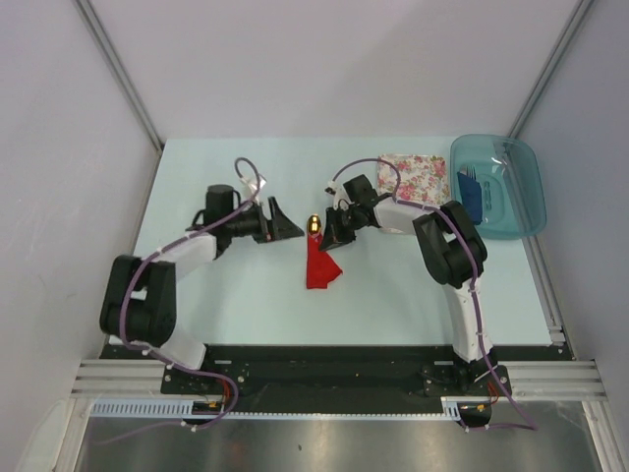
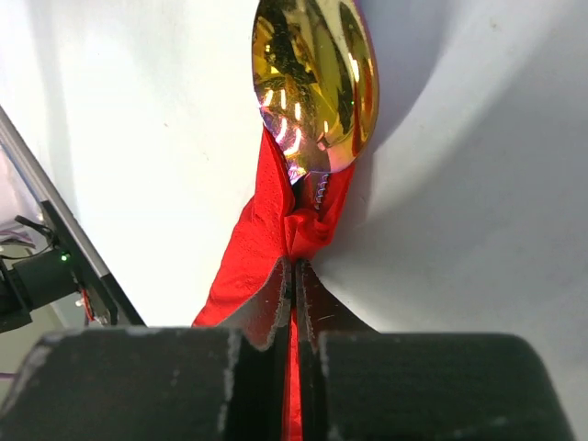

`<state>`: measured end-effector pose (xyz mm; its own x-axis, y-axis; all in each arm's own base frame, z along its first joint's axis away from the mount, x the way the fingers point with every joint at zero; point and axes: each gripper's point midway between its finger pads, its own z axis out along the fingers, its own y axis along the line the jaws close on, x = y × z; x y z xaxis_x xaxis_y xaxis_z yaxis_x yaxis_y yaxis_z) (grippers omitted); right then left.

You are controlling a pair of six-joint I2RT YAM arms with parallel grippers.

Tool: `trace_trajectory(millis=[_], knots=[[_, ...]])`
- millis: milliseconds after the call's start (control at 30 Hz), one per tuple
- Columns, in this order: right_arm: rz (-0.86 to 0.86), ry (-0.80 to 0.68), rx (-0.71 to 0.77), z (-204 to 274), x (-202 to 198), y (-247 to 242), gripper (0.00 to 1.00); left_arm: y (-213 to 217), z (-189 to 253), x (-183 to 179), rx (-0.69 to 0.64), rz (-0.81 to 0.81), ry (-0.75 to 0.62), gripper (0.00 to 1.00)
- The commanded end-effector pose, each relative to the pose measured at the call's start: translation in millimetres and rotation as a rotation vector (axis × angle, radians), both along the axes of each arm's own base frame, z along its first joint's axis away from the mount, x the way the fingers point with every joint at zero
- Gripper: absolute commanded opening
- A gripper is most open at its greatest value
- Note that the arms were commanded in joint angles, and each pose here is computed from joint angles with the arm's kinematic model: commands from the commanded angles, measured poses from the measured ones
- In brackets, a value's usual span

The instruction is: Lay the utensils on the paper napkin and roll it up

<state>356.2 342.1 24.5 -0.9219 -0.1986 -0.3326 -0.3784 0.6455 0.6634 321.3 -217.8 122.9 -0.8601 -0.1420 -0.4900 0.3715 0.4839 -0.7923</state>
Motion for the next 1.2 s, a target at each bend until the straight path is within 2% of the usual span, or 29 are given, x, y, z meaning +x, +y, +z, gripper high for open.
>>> trace_trajectory(millis=[0,200,300,467,567,667,733,800,967,1167], knots=[[0.005,-0.038,0.082,28,3,6,0.0,51,31,9,0.121,0.074,-0.128,1.0],[-0.006,-0.123,0.143,58,9,13,0.0,101,44,19,0.245,0.207,-0.204,1.0],[0.01,-0.124,0.158,62,7,13,0.0,119,58,26,0.302,0.291,-0.294,1.0],[0.03,-0.142,0.17,72,7,15,0.0,132,89,29,0.288,0.373,-0.494,1.0],[0.039,-0.158,0.178,80,8,15,0.0,130,100,27,0.268,0.359,-0.581,1.0],[0.062,-0.178,0.193,93,8,16,0.0,128,91,23,0.279,0.288,-0.522,1.0],[0.078,-0.195,0.21,105,6,16,0.0,117,99,14,0.19,0.193,-0.515,0.99],[0.092,-0.212,0.226,118,5,16,0.0,120,111,14,0.145,0.221,-0.531,1.0],[0.164,-0.312,0.277,169,-7,18,0.0,118,150,9,0.102,0.255,-0.646,1.0],[0.29,-0.47,0.331,242,-42,19,0.0,100,181,-33,0.024,0.158,-0.74,1.0]])
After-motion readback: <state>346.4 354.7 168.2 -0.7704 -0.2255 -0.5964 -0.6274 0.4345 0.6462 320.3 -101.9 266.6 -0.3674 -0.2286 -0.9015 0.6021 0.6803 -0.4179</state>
